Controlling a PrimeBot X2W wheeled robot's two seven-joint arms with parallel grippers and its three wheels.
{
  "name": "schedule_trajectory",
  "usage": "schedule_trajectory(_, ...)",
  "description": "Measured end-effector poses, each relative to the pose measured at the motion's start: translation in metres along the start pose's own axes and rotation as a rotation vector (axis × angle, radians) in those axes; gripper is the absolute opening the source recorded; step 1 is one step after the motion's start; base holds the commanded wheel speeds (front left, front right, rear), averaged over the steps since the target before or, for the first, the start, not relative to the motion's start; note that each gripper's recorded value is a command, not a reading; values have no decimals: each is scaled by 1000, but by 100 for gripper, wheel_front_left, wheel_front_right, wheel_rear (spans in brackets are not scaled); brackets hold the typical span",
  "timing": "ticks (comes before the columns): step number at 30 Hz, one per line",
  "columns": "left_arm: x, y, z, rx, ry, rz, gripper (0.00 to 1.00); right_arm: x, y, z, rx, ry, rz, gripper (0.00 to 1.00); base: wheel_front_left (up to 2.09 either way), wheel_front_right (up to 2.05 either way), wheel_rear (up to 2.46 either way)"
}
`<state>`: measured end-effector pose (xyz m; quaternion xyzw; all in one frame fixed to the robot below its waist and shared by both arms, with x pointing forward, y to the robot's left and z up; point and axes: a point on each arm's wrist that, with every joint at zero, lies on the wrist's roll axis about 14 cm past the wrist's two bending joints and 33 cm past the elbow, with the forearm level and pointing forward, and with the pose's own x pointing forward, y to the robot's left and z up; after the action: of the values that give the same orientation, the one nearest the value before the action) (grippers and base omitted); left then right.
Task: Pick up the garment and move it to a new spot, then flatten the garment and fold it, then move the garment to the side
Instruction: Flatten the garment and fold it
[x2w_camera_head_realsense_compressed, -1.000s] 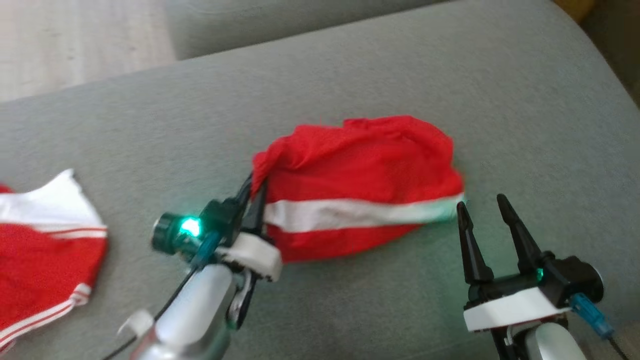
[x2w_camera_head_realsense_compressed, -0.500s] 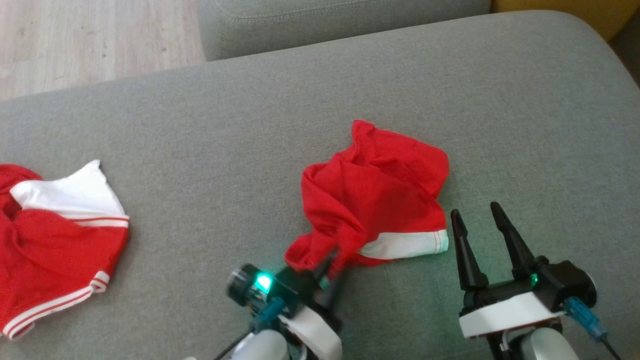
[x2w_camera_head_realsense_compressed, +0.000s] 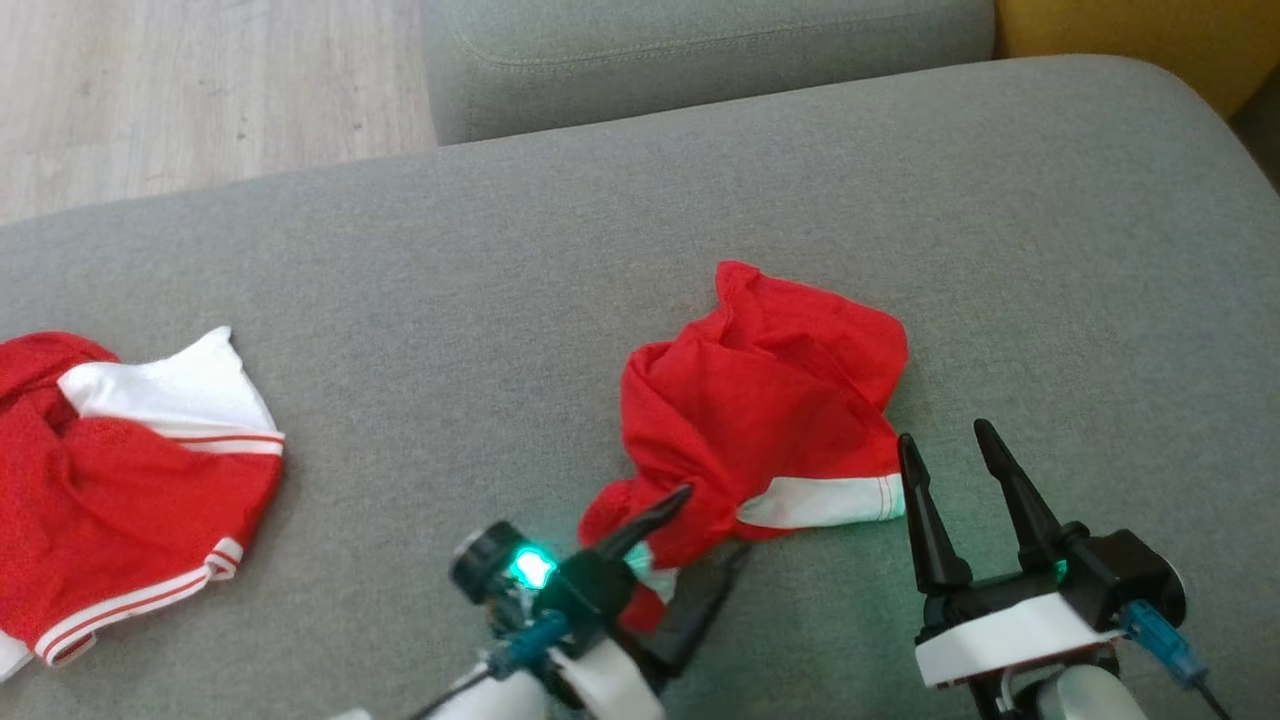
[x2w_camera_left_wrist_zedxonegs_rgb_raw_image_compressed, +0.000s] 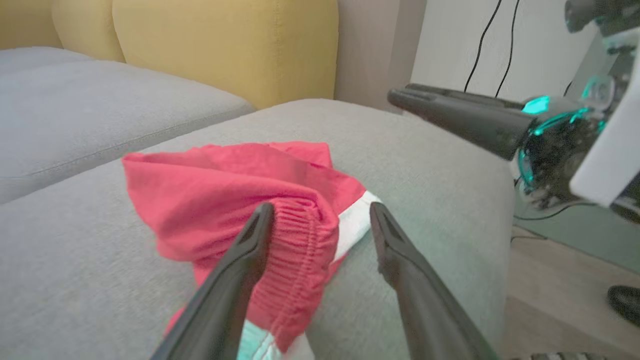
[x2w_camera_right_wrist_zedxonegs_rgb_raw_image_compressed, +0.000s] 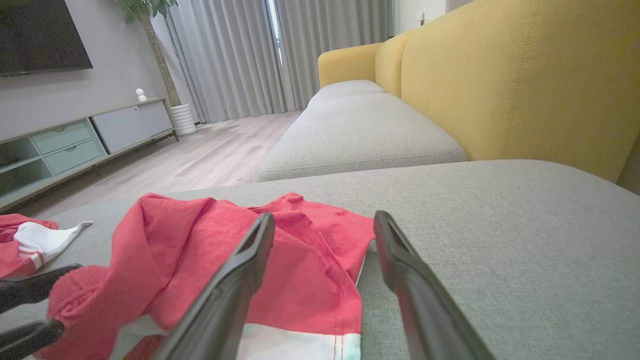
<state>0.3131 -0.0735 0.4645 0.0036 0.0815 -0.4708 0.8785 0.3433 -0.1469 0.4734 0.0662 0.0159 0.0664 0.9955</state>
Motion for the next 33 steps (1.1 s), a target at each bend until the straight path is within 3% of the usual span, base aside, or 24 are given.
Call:
schedule_trajectory(11, -40, 33, -16, 140, 217, -12, 100, -7, 1, -6, -2, 17, -1, 100, 0, 0, 0)
schedule_trajectory(21, -70, 49, -32, 112, 331, -13, 100, -6, -1, -9, -4, 29, -6, 100, 0, 0, 0)
schedule_trajectory(33, -53, 63, -44, 99, 323, -26, 100, -3, 0, -17, -8, 57, -4, 100, 0, 0, 0)
